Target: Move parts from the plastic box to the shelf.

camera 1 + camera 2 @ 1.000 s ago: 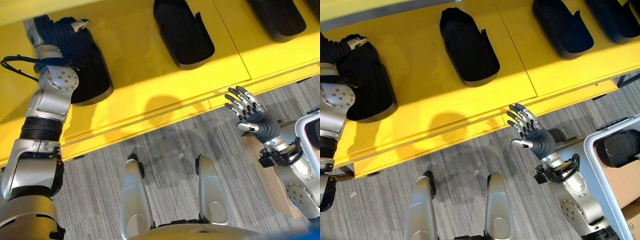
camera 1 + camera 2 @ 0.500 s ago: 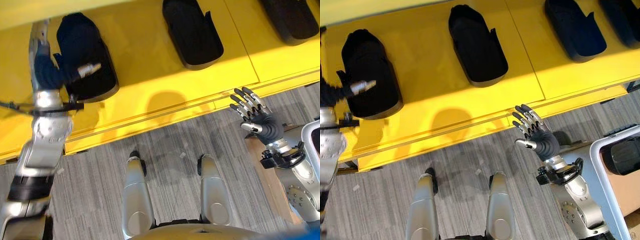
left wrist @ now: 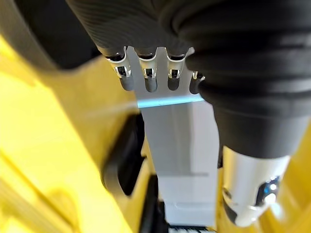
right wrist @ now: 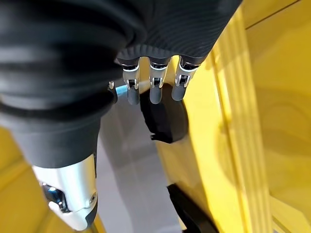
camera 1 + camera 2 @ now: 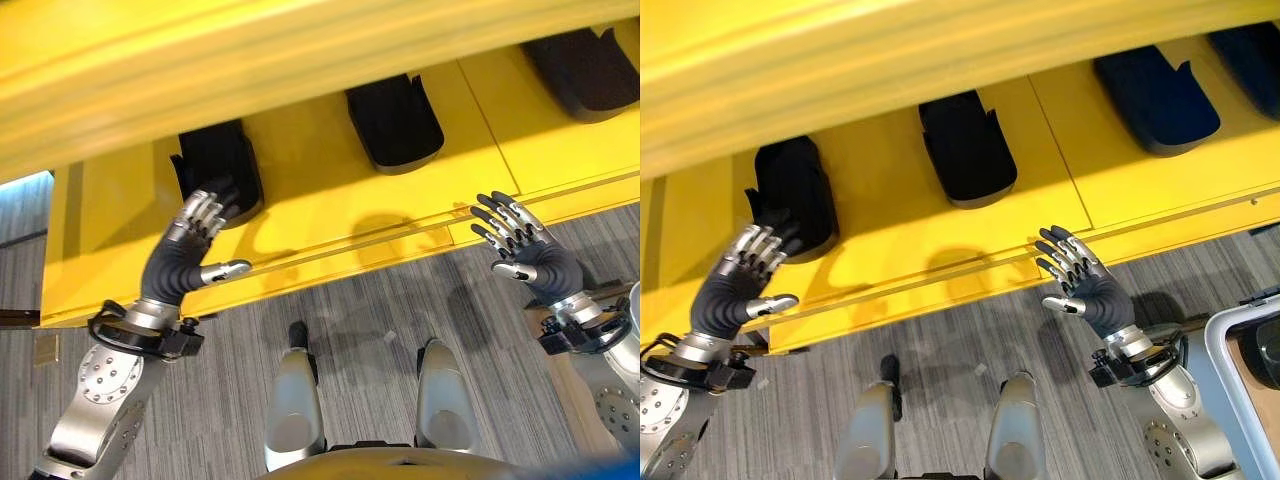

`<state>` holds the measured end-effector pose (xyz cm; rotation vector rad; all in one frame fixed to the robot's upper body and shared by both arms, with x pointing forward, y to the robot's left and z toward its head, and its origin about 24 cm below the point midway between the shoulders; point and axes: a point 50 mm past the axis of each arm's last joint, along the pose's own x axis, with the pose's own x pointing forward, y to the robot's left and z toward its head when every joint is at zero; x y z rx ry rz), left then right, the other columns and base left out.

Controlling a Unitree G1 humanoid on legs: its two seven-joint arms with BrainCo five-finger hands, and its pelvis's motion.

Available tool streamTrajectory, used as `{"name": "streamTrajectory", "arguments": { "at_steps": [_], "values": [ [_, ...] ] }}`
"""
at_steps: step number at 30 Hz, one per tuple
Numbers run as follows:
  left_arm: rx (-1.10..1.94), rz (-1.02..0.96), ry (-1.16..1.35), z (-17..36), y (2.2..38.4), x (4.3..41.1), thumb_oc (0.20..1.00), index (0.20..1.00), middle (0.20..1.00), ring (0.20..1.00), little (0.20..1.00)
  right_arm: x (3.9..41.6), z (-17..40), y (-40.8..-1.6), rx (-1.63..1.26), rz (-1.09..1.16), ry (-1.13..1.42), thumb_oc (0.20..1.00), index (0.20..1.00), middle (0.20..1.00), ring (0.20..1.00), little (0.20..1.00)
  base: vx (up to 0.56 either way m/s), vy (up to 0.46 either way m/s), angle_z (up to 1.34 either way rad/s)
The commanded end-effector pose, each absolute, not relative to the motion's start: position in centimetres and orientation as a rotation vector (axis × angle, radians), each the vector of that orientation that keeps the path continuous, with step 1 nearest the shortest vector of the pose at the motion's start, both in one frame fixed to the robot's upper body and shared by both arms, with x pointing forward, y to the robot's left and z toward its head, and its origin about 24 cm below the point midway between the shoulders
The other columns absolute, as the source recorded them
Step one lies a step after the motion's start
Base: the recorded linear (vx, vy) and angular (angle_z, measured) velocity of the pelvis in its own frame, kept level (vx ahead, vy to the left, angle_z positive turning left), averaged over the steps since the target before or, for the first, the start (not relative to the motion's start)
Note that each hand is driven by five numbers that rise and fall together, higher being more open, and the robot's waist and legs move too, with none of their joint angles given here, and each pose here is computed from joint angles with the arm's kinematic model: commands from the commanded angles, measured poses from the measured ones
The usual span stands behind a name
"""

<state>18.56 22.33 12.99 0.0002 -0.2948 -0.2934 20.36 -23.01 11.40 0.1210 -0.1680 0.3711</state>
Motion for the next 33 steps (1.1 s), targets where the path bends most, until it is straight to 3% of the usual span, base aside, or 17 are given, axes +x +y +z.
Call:
{"name": "streamTrajectory", "arguments": {
  "at_steps": [1, 8, 20, 33],
  "values": [
    [-0.201, -0.337, -0.191, 10.5, 22.1, 18.7, 1.0, 1.0, 1.0, 1.0, 1.0, 20.6, 10.9, -23.8, 0.139, 0.298, -0.23, 1.0, 1.0, 1.0, 1.0, 1.0, 0.17, -0.135, 0.01],
    [-0.364, -0.323, -0.01, 6.3, 21.4, 17.2, 1.0, 1.0, 1.0, 1.0, 1.0, 20.5, 9.6, -24.2, 0.128, 0.256, -0.185, 1.0, 1.0, 1.0, 1.0, 1.0, 0.11, -0.146, -0.17],
    [-0.403, -0.24, 0.013, 4.3, 21.8, 16.6, 1.0, 1.0, 1.0, 1.0, 1.0, 20.1, 8.6, -25.5, 0.095, 0.194, -0.149, 1.0, 1.0, 1.0, 1.0, 1.0, 0.04, -0.225, 0.06],
    [-0.368, -0.251, 0.006, 4.0, 21.2, 16.5, 1.0, 1.0, 1.0, 1.0, 1.0, 20.6, 6.1, -22.3, 0.24, 0.245, -0.088, 1.0, 1.0, 1.0, 1.0, 1.0, 0.03, -0.059, -0.55]
  ]
}}
